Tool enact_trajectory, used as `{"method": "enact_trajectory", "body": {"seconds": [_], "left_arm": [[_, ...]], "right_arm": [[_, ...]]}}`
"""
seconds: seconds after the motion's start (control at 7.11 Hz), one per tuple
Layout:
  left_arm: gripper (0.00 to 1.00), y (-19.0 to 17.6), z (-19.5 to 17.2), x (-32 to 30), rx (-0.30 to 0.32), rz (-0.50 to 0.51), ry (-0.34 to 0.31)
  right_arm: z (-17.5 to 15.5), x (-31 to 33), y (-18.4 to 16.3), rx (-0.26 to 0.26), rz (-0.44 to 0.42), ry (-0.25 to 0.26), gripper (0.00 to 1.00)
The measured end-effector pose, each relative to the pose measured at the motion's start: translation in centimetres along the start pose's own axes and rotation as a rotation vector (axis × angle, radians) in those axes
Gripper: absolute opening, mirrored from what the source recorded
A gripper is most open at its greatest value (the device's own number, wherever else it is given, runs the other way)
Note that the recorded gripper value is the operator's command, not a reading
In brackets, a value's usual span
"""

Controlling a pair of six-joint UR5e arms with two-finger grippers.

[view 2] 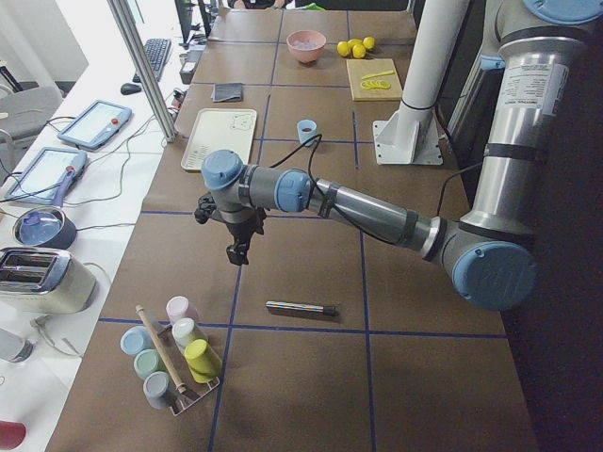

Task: Mash ice and strawberries in cup
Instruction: 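Withdraw the left arm away from the cup toward its side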

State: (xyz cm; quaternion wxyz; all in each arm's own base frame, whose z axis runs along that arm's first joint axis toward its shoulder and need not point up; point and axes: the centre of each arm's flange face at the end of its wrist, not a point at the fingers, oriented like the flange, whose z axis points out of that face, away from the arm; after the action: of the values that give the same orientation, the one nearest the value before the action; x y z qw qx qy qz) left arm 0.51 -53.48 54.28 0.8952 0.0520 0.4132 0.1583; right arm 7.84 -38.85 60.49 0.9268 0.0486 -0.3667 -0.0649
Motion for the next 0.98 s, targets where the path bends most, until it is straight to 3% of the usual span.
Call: {"method": "enact_trajectory", "body": {"seconds": [0.56, 0.98], "left_arm": [[1.00, 4.7, 6.0, -6.7, 0.076, -0.150, -0.008], [1.00, 4.2, 13.4, -4.5, 0.084, -0.185, -0.070]], "right_arm": [[0.0, -0.1, -0.1, 0.003, -0.001, -0.008, 0.99], [-0.1, -0.2, -0.1, 0.003, -0.002, -0.009, 0.99]]}}
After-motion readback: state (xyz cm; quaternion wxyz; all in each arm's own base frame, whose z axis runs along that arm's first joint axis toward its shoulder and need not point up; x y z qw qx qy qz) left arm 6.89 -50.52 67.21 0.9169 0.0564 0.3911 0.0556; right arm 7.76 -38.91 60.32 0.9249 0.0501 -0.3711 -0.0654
